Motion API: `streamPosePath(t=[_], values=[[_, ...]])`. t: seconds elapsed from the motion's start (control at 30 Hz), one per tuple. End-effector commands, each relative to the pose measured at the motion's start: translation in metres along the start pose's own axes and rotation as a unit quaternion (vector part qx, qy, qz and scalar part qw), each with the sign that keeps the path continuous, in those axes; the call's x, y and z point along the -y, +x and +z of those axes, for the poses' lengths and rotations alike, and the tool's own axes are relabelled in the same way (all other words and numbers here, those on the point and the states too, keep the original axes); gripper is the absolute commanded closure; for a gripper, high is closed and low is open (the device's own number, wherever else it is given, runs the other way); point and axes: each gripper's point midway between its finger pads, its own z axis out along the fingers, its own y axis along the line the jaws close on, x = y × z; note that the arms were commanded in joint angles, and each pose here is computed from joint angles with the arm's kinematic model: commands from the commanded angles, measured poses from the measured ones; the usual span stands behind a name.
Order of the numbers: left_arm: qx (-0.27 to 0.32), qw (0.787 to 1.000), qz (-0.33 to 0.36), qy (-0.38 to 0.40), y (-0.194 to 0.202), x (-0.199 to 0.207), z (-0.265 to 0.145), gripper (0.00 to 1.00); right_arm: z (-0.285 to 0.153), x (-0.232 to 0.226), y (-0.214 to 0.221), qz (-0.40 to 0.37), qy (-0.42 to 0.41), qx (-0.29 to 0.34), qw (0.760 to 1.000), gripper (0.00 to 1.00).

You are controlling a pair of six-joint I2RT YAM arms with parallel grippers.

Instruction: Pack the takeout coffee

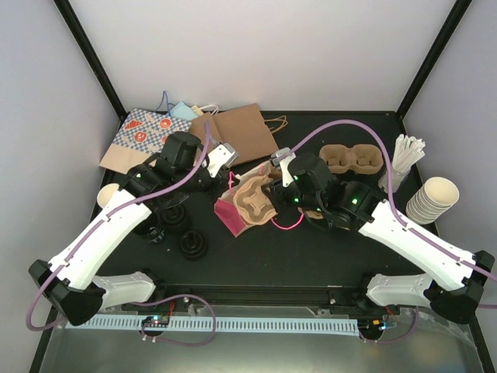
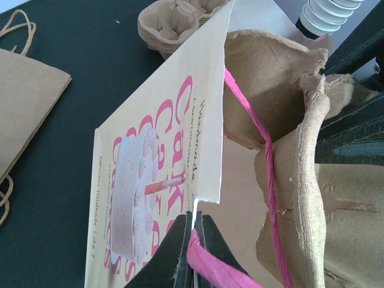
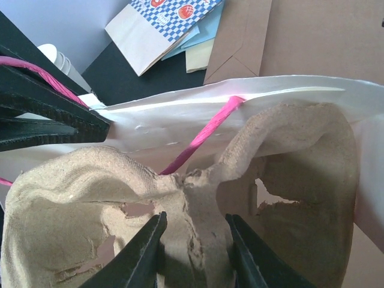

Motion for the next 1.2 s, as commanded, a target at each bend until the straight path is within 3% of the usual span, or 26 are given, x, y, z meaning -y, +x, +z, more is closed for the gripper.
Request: streamPosePath(t=[0.0, 0.33, 0.67, 1.17], values=[[0.01, 1.0, -0.004, 0.027, -0.013, 0.011, -0.004, 0.98, 0.002, 0.011, -0.004, -0.01, 0.03, 0.004, 0.999, 0.71], [0.002, 0.999, -0.015, 0.034, -0.011, 0.011, 0.0, 0.98, 0.01, 0.015, 0.004, -0.012, 0.04, -0.01, 0.999, 0.7], [-0.016, 0.999, -0.021, 0.039, 0.001, 0.011, 0.006, 0.98, -0.003, 0.028, -0.017, 0.06, 0.062, 0.022, 0.996, 0.69], [-0.042, 0.995, -0.039, 0.076, 0.01, 0.02, 0.013, 0.98, 0.011, 0.042, -0.012, 0.008, 0.095, 0.029, 0.995, 0.71]])
